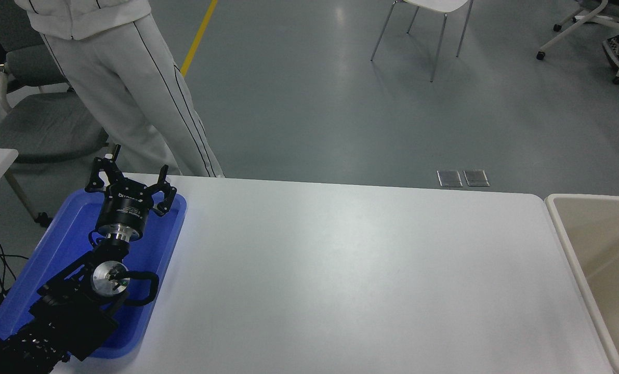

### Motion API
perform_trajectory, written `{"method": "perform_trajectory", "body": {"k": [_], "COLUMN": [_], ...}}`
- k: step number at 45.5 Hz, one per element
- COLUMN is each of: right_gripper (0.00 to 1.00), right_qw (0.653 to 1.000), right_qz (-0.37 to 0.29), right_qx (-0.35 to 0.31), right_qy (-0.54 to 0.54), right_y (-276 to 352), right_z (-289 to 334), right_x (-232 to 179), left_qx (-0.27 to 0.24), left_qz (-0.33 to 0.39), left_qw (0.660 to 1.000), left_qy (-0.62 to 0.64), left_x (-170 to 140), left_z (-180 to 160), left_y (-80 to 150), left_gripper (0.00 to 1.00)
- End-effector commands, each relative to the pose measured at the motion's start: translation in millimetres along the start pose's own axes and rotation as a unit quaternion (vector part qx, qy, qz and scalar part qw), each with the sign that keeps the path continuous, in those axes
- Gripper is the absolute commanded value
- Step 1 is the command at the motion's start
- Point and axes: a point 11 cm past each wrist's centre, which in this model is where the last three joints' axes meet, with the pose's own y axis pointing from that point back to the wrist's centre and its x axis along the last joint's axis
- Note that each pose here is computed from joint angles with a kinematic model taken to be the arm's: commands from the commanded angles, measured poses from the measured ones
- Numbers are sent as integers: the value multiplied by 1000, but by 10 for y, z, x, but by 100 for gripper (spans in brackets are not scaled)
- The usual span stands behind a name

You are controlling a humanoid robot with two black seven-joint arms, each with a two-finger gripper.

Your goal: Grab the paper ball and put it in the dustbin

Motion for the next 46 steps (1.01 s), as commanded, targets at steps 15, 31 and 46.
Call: {"method": "perform_trajectory", "body": {"k": [15, 31, 46], "right_gripper": [91, 100, 100], "right_qw": [1000, 998, 957], "right_qz": [16, 3, -21], "right_qx": [-1, 7, 54], "right_qy": [-10, -60, -284], "right_y": [-1, 9, 83], "right_z": [6, -85, -404], "right_x": [55, 35, 213], "left_qx": [1, 1, 1], "left_qz": [0, 0, 0], "left_qw": [1000, 1000, 1000], "left_qy": [0, 0, 0], "left_x": [-2, 1, 1], "left_z": [-6, 2, 2], "left_y": [1, 0, 0], "left_gripper": [100, 100, 100]}}
